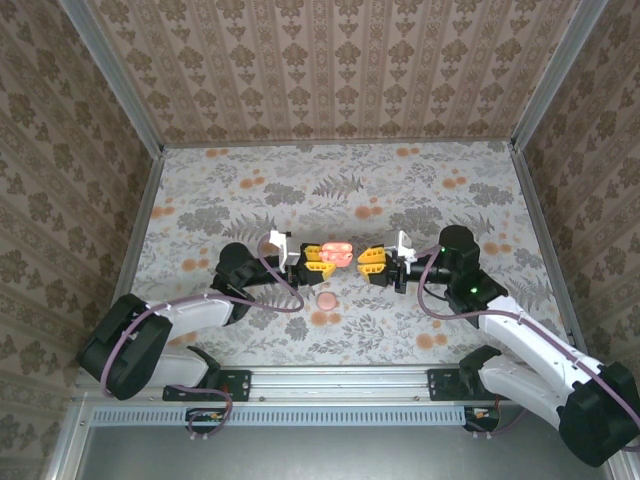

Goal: Insert the wireless bluetooth earbuds into the charging case

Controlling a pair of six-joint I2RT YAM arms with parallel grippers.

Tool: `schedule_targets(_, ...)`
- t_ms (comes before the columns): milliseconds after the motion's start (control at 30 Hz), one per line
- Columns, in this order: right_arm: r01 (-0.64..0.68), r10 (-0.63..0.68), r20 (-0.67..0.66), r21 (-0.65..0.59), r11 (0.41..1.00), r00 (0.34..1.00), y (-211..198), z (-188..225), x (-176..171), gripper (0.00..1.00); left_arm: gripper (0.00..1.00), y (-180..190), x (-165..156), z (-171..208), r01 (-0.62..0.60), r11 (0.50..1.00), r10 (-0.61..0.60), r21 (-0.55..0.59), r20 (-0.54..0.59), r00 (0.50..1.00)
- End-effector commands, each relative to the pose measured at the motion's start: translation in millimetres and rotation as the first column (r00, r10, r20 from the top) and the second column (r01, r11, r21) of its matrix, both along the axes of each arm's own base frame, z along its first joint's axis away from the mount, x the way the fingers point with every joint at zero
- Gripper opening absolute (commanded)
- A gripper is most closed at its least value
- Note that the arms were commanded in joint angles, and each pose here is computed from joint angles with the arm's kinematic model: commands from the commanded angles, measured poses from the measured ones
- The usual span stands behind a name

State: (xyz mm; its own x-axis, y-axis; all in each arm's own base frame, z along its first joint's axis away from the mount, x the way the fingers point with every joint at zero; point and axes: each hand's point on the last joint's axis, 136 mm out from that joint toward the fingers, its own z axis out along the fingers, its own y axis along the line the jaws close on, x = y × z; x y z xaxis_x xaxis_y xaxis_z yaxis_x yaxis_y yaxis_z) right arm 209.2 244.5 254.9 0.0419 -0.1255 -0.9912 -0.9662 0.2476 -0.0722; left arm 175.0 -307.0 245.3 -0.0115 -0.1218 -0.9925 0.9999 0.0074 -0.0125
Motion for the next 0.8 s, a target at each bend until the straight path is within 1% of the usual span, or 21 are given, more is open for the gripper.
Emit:
schedule_targets(0,-0.004,0.003,0.028,0.019,1.000,1.000,0,13,0,0.17,0.23,4,-3,6,-0.009,1.000,0.010,-0.014,0.043,0.999)
schedule_targets(133,-0.038,0.037,0.032,0.025,0.999,0.999,4,18,-3,0.12,0.23,4,-2,6,-0.011,1.000,0.012,-0.013,0.045,0.999)
schedule_targets(400,-0.121,0.119,0.047,0.040,0.992,0.992,13,29,-14,0.10,0.23,3,-2,5,-0.012,1.000,0.012,-0.009,0.043,0.999)
schedule_targets(767,-0.143,0.142,0.046,0.023,0.989,0.989,21,29,-11,0.10,0.23,3,-2,6,-0.013,1.000,0.014,-0.011,0.047,0.999)
